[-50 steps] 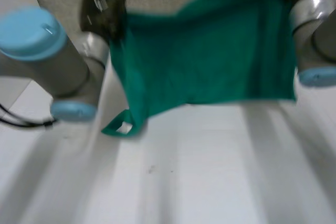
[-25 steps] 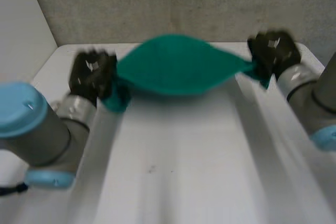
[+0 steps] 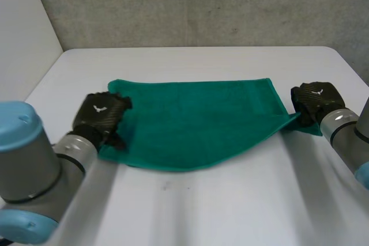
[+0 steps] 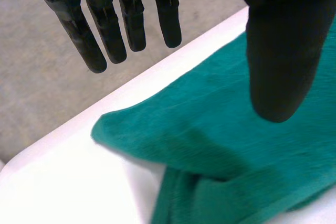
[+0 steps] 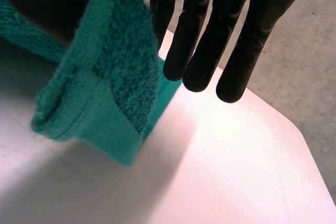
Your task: Fold the towel.
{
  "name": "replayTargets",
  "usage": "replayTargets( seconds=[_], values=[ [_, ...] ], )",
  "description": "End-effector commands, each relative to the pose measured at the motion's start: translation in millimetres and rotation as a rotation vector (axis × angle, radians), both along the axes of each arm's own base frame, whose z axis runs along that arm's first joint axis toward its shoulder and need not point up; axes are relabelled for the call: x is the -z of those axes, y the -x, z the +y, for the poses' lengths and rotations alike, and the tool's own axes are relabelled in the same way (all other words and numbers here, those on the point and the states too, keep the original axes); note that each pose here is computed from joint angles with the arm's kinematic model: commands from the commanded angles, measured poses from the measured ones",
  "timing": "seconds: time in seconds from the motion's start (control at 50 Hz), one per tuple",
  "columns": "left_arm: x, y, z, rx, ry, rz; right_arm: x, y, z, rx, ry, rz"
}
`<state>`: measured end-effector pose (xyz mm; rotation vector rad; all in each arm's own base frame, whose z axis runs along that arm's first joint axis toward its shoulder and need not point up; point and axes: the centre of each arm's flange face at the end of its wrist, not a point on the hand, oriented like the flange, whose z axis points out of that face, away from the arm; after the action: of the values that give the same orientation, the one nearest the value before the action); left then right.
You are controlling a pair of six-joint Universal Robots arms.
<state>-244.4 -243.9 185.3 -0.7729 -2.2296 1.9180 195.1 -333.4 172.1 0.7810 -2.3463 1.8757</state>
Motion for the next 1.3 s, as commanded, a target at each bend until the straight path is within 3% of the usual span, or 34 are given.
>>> replayTargets(
  seconds=[0.02, 0.12, 0.24, 0.52, 0.76, 0.92, 0.94, 1.14, 1.2, 1.3],
  values=[
    [5, -29, -18, -0.029, -0.137, 0.087, 3, 4, -3, 0.012, -0.007, 0.001],
    [13, -36, -18, 0.027, -0.25, 0.115, 3, 4, -3, 0.012, -0.007, 0.001],
    [27, -39, -14, 0.024, -0.314, 0.108, 4, 5, -2, 0.013, -0.012, 0.002],
    [55, -38, -30, 0.021, -0.28, 0.091, 8, 5, -1, 0.013, -0.012, 0.002],
    [72, -37, -46, 0.009, -0.19, -0.017, 8, 5, -1, 0.016, -0.01, 0.004],
    [43, -39, -48, -0.027, -0.093, -0.032, -34, 5, 3, 0.012, 0.08, 0.014],
    [-8, -42, -39, -0.041, 0.032, -0.008, -41, 5, 6, 0.007, 0.088, 0.02],
    [-133, -69, 4, -0.114, 0.365, 0.02, -109, 10, 46, -0.064, 0.137, 0.293],
    [-128, -72, 10, -0.119, 0.31, -0.035, -113, 12, 57, -0.095, 0.104, 0.41],
    [-89, -71, 9, -0.096, 0.13, -0.152, -106, 11, 67, -0.144, 0.009, 0.488]
  ],
)
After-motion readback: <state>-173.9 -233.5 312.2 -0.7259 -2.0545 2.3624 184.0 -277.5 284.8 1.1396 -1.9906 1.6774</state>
